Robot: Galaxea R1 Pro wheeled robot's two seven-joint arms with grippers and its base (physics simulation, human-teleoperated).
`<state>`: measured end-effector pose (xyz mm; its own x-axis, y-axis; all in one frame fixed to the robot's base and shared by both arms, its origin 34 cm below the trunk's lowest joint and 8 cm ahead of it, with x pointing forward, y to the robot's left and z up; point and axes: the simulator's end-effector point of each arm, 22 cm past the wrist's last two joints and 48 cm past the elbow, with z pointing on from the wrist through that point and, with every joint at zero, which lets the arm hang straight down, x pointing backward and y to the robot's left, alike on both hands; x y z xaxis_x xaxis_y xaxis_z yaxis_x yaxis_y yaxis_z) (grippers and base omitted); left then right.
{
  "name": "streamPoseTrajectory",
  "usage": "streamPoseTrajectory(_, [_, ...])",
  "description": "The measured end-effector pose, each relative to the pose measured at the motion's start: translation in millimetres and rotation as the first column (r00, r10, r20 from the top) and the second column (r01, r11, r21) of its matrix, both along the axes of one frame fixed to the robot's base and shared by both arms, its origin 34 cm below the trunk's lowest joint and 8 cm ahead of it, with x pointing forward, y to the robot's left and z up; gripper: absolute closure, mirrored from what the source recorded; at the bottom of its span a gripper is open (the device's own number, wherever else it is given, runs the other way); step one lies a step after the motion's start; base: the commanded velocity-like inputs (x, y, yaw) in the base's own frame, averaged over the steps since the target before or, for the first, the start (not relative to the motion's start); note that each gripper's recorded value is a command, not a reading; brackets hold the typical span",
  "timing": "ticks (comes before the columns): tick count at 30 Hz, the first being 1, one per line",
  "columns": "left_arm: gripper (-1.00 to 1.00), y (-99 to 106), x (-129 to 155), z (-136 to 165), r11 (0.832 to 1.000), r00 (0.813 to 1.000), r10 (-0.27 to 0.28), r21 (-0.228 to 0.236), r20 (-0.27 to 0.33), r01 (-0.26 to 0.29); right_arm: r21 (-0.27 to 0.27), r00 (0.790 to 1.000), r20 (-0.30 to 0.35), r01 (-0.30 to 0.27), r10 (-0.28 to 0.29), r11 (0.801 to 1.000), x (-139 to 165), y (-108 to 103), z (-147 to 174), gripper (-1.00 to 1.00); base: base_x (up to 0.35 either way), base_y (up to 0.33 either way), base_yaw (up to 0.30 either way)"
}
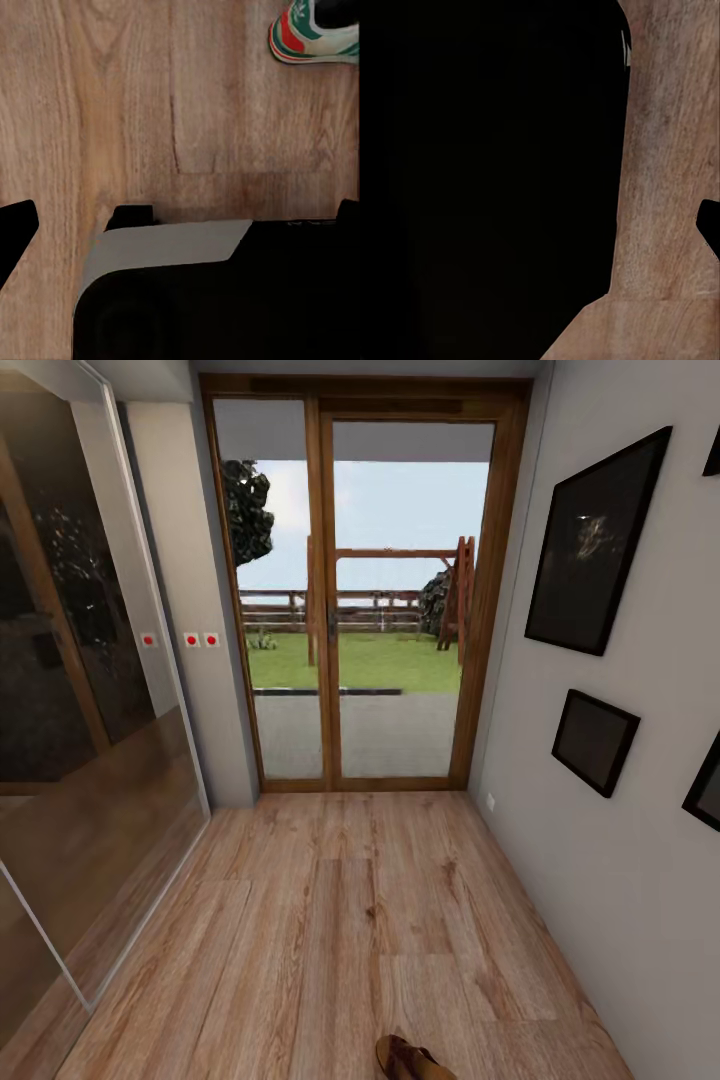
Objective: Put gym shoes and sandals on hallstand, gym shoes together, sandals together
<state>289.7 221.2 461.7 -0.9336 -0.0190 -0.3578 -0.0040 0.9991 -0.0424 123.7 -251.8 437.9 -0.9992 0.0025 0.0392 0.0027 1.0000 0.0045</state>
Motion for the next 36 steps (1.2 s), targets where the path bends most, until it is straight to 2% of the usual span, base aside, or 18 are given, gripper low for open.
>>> streamPoseTrajectory(1, [-1.0,0,17,6,1.0,0.999,0.002,0.0,0.038,-0.002,-0.002,1.0,0.02,-0.004,0.004,1.0,10,-1,0,-1.0,0.0,0.0,0.0])
streamPoseTrajectory(2, [-1.0,1,40,15,1.0,0.996,0.004,0.0,0.087,-0.004,-0.004,0.995,0.098,-0.008,0.008,1.0,47,-1,0,-1.0,0.0,0.0,0.0])
streamPoseTrajectory(4, [-1.0,-1,48,18,1.0,0.994,0.005,-0.002,0.105,-0.005,-0.003,0.989,0.149,-0.008,0.008,1.0,72,-1,3,-1.0,0.0,0.0,0.0])
streamPoseTrajectory(6, [-1.0,-2,62,24,1.0,0.99,0.006,-0.005,0.14,-0.006,-0.001,0.971,0.238,-0.009,0.009,1.0,115,-1,9,-1.0,0.0,0.0,0.0])
streamPoseTrajectory(7, [-1.0,-2,65,26,1.0,0.988,0.007,-0.005,0.153,-0.006,-0.001,0.968,0.251,-0.008,0.008,1.0,121,-1,11,-1.0,0.0,0.0,0.0])
streamPoseTrajectory(8, [-1.0,0,78,33,1.0,0.979,0.009,-0.002,0.203,-0.009,-0.001,0.961,0.275,-0.007,0.007,1.0,133,-1,13,-1.0,0.0,0.0,0.0])
streamPoseTrajectory(11, [-1.0,7,94,43,1.0,0.961,0.008,0.008,0.277,-0.01,-0.001,0.957,0.29,-0.009,0.009,1.0,140,0,15,-1.0,0.0,0.0,0.0])
streamPoseTrajectory(15, [-1.0,25,106,52,0.999,0.941,0.0,0.033,0.34,-0.012,-0.001,0.954,0.299,-0.01,0.01,1.0,144,0,16,-1.0,0.0,0.0,0.0])
streamPoseTrajectory(19, [-1.0,34,109,55,0.999,0.935,-0.003,0.044,0.354,-0.013,-0.001,0.954,0.301,-0.011,0.011,1.0,145,0,17,-1.0,0.0,0.0,0.0])
streamPoseTrajectory(27, [-1.0,32,108,54,0.999,0.936,-0.007,0.044,0.353,-0.009,-0.002,0.954,0.3,-0.011,0.011,1.0,145,0,16,-1.0,0.0,0.0,0.164])
streamPoseTrajectory(32, [-1.0,34,144,79,0.999,0.898,-0.002,0.043,0.439,-0.018,-0.003,0.953,0.301,-0.009,0.009,1.0,145,0,17,-1.0,0.0,0.0,0.291])
streamPoseTrajectory(36, [-1.0,34,146,80,0.999,0.896,0.0,0.041,0.444,-0.02,-0.003,0.954,0.301,-0.008,0.009,1.0,145,-1,17,-1.0,0.0,0.0,0.296])
